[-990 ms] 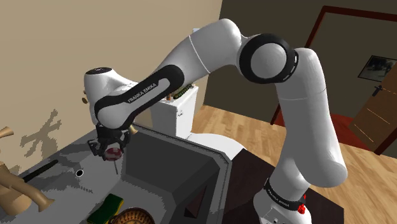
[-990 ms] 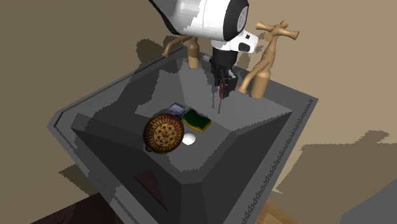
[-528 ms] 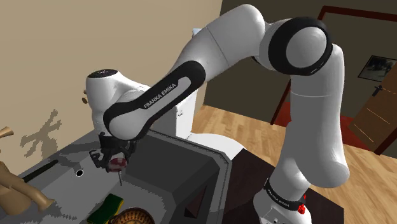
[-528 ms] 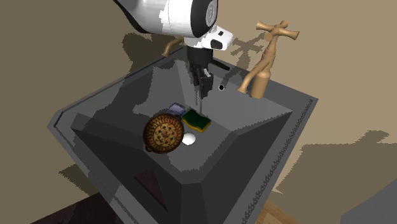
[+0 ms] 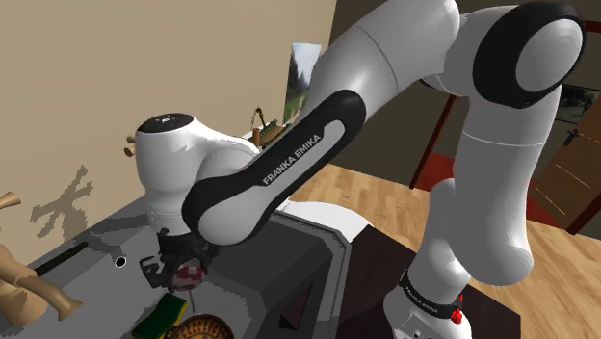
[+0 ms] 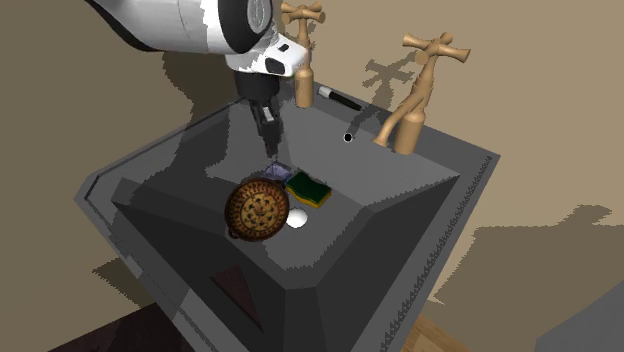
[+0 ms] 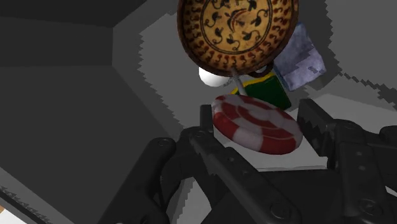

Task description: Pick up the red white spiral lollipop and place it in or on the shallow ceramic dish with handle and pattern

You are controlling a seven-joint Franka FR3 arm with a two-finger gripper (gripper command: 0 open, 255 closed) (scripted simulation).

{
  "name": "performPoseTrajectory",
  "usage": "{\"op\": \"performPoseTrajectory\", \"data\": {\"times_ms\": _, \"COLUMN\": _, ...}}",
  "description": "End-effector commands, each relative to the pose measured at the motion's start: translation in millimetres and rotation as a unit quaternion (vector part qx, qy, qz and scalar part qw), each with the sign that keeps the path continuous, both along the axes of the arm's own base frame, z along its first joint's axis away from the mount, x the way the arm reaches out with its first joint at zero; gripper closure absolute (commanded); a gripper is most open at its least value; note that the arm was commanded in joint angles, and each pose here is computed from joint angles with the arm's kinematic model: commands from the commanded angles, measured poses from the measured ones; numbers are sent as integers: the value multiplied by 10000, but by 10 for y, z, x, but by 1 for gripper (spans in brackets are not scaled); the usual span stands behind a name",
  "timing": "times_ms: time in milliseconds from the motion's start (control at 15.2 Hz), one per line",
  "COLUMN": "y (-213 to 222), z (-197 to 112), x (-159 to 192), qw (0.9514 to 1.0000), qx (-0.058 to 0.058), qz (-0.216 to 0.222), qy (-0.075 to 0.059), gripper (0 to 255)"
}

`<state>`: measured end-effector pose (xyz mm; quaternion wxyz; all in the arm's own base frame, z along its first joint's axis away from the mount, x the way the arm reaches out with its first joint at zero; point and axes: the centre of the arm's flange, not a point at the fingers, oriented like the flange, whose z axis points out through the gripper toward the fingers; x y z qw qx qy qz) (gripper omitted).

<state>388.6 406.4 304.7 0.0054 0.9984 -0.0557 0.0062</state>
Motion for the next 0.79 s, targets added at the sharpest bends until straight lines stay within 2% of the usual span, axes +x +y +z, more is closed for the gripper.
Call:
{"op": "performPoseTrajectory", "data": {"times_ms": 0, "y": 22, "z": 35, "x": -267, "qw": 10000, "qx": -2, "qz": -6, "qy": -2, "gripper": 255}}
{"op": "performPoseTrajectory", "data": {"times_ms": 396, "y": 192, "z": 160, "x": -1025, "qw": 10000, "qx": -2, "qz": -6, "qy": -2, "gripper": 255}}
{"op": "performPoseTrajectory", "data": {"times_ms": 726, "y": 192, "z": -104, "x": -1025, "qw": 10000, "qx": -2, "qz": -6, "qy": -2, "gripper": 255}}
